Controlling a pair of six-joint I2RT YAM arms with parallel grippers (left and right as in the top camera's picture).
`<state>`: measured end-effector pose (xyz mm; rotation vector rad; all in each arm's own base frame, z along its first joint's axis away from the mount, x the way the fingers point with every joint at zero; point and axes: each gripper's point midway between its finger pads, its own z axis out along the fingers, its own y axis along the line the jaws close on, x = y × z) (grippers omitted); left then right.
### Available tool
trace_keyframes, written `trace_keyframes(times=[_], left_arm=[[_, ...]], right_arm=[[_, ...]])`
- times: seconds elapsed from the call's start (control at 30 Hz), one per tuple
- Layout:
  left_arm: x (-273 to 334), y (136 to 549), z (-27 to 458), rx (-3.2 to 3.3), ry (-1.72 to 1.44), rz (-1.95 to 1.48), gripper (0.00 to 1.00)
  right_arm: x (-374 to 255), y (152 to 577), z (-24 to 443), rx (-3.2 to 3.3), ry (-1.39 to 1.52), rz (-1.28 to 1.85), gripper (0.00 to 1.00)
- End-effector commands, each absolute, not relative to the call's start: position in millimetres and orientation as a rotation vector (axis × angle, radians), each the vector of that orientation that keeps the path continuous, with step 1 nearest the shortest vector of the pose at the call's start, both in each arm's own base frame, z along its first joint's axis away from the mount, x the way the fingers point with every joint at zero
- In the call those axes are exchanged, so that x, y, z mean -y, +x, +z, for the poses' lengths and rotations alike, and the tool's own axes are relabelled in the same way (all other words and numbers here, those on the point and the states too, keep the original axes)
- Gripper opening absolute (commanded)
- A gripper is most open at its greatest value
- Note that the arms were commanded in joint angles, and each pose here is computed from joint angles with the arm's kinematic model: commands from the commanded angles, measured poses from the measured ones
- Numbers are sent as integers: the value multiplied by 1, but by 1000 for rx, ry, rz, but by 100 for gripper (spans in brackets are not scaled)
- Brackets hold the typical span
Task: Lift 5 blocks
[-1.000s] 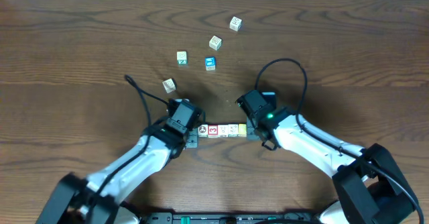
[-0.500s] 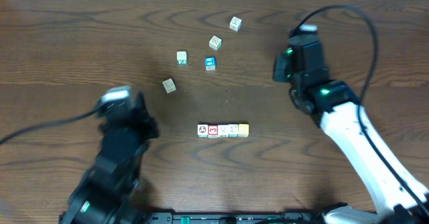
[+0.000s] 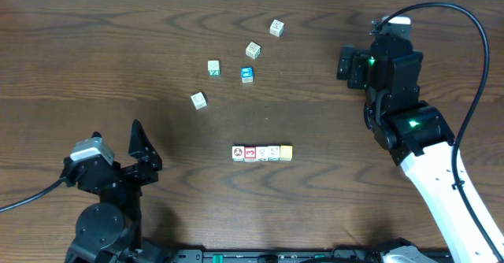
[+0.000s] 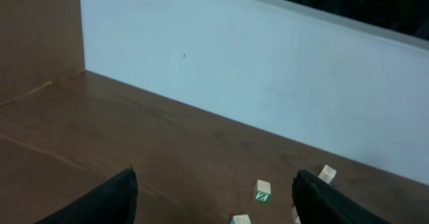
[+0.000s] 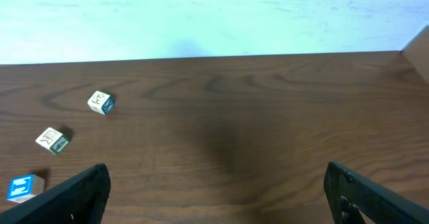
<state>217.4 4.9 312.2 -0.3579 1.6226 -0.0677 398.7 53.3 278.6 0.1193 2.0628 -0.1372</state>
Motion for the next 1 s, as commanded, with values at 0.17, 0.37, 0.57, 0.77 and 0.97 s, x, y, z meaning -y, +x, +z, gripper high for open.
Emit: trace_keyframes(times=[0.17,0.37,0.57,0.77,0.97], left_arm=[[-11,214,311,-1635,-367,-29,75],[-12,212,298,-1691,-349,5,75],[-12,212,297,-1693,-348,6,75],[-12,212,297,-1694,-348,6,76],[-12,212,297,-1694,-348,6,76]], right_arm=[[-46,401,298,-2002,132,-168,99],[-46,400,299,-2001,107,-183,99],[-47,403,304,-1979,114,-174,99],[-46,402,303,-1986,112,-176,99],[-46,399,306,-1981,112,-173,99]])
